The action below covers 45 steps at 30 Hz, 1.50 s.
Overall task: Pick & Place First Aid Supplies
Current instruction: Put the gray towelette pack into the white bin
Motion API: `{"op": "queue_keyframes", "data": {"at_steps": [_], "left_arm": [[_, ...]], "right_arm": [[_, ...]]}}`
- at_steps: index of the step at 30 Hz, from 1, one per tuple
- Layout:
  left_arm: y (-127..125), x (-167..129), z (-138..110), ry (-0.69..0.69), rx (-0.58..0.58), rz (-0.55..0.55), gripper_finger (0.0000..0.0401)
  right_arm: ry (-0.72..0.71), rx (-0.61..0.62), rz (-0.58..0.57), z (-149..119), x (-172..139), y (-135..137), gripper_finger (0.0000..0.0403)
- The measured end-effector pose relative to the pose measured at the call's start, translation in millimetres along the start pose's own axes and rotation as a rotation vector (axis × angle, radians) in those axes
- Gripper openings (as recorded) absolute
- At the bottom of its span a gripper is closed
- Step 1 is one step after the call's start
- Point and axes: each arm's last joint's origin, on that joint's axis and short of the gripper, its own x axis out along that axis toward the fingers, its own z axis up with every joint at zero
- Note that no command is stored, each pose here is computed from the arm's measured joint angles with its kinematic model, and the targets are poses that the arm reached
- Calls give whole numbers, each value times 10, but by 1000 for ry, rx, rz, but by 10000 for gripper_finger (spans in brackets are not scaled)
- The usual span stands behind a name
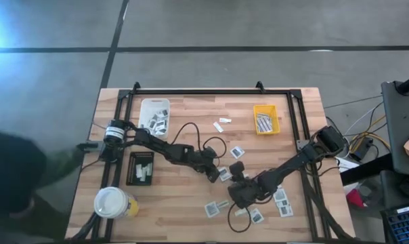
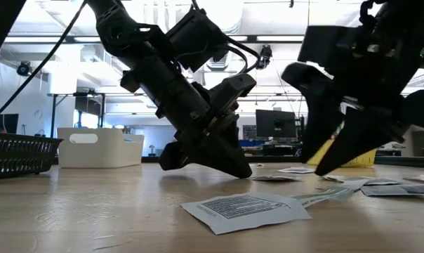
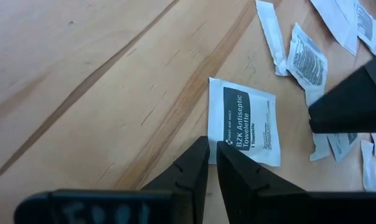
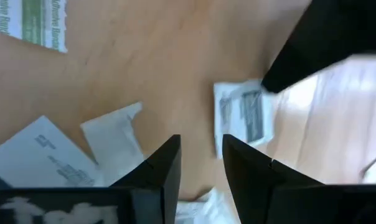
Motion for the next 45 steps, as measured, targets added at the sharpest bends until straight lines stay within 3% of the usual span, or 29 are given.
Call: {"op": "queue_keyframes", "data": {"at_steps": [9,30,39,45], "left_arm": [[1,0,32,-18,-34,-18,60],[-7,-1,34,10,-74,-45,60],[-12,-1,33,24,-78,-57,60],[-35,-36,53,17,-18,-69,60]], "right_arm": [[-30,-151,-27,34,232,-32,117],[18,-132,-169,-3,416,-29,99],[19,-113,-169,-8,419,-32,54],[18,-107,-170,-8,417,-28,13]]}}
